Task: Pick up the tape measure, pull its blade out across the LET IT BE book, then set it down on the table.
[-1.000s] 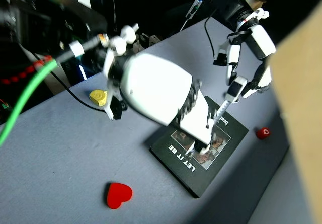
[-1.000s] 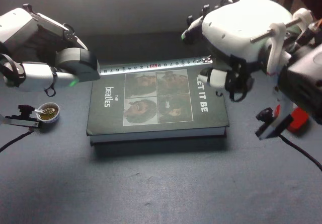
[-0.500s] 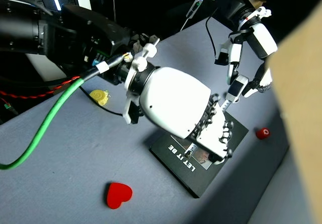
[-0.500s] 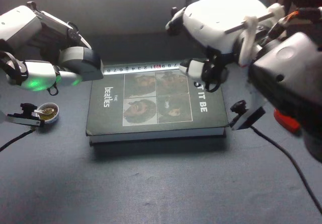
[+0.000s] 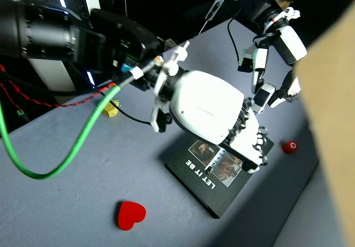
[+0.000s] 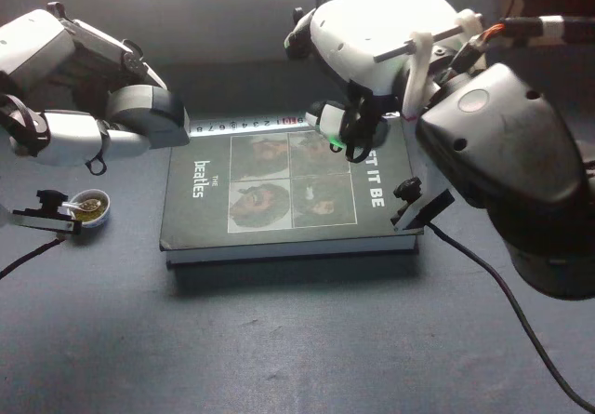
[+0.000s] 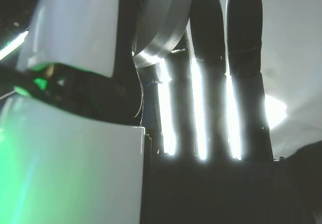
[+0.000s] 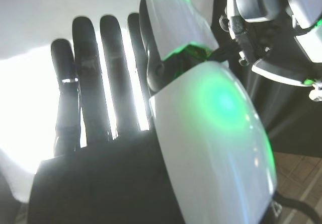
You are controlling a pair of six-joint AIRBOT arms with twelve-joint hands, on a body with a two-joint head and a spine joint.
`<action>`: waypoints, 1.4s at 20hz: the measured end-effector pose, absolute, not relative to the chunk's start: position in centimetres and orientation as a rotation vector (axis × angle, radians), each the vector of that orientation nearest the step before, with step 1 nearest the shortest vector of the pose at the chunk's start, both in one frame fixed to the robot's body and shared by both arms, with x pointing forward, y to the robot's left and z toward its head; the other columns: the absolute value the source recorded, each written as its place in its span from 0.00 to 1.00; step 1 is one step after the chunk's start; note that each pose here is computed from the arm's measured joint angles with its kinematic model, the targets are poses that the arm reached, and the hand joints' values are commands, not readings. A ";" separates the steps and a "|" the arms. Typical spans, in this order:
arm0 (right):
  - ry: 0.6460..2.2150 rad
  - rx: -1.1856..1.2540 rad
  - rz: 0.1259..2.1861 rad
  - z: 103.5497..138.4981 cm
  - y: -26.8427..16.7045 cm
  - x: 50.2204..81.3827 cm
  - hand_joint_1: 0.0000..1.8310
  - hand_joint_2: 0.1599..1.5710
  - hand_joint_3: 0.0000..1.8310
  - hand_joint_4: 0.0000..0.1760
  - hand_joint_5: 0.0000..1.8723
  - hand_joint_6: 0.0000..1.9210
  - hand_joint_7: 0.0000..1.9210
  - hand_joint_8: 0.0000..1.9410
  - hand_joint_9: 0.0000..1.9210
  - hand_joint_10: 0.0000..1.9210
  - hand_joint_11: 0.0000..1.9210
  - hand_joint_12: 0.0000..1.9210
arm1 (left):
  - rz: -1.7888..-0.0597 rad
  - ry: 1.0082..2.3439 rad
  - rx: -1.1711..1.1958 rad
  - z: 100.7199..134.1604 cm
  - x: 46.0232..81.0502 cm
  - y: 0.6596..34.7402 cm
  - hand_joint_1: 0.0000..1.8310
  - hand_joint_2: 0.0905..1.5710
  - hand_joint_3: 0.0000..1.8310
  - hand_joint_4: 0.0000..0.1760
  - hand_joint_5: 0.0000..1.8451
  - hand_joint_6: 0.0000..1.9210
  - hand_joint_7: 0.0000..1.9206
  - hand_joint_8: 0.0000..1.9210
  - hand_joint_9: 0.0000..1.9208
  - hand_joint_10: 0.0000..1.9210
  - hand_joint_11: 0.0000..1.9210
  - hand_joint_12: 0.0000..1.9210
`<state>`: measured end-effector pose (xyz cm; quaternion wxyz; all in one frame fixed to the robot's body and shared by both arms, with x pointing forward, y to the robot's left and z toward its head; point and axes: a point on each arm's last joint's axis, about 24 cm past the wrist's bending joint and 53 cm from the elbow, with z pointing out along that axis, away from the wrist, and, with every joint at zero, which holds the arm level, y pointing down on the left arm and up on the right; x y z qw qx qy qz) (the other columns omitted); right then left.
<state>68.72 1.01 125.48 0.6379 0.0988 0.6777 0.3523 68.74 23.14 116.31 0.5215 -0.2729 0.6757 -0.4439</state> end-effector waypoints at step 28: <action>1.532 0.197 0.776 123.5 2.1 69.9 0.59 0.71 0.00 0.00 0.36 0.01 0.36 0.00 0.34 0.01 0.08 0.60 | -1.081 1.597 -0.693 116.6 68.9 23.4 0.76 0.66 0.00 0.00 0.60 0.31 0.58 0.41 0.49 0.61 0.43 0.52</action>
